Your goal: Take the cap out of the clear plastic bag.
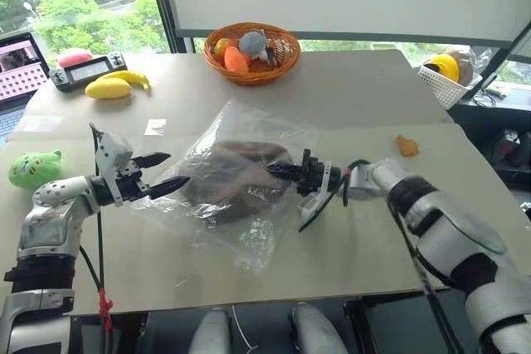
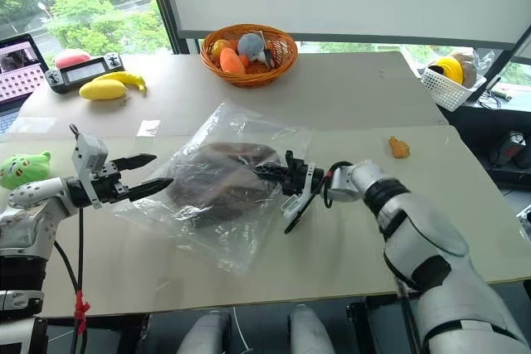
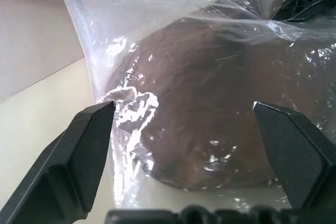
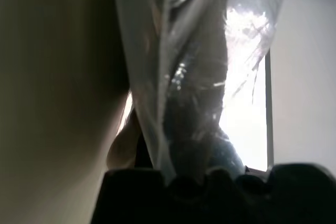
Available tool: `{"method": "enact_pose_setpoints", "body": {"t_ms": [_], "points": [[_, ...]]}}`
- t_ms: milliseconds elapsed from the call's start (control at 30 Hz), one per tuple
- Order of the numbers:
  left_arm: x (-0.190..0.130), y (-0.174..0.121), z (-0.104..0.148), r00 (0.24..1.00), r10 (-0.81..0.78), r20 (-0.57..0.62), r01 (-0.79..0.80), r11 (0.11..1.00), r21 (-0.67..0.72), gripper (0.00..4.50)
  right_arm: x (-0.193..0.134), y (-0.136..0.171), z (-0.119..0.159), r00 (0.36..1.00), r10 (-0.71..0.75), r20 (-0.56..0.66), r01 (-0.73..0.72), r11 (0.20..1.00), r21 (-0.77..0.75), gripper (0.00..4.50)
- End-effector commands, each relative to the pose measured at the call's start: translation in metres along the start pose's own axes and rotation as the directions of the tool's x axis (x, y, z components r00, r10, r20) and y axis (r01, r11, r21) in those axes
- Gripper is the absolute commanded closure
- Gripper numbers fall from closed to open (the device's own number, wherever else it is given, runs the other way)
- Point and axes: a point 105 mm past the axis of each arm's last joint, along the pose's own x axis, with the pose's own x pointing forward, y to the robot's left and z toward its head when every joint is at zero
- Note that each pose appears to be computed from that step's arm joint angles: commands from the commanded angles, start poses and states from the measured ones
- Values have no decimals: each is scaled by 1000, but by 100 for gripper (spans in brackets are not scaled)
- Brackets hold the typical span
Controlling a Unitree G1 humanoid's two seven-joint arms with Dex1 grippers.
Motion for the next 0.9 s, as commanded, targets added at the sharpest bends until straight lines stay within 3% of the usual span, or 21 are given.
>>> {"method": "enact_pose_setpoints", "body": {"t_ms": [33,200,333,500,767,800,900], "points": [[-2,2,12,1000,-5,16,4,999,43,0,-3,13,-3,995,87,46,-81,989,-124,447],[-4,1,11,1000,-8,9,7,999,41,0,7,6,-22,994,98,-44,-104,978,-182,447],[-6,0,10,1000,-12,1,12,999,35,0,15,4,-32,983,101,-152,-116,989,-90,447],[-6,0,10,1000,-12,1,12,999,34,0,13,8,-40,961,144,-235,-143,989,22,296],[-3,1,10,1000,-20,0,20,999,33,0,11,1,-41,971,89,-220,-102,993,-52,30],[-2,0,9,1000,-21,1,21,999,32,0,11,1,-42,972,88,-220,-105,992,-69,8],[1,0,10,1000,-27,4,27,999,31,0,0,13,-50,946,169,-277,-195,978,-70,8]]}}
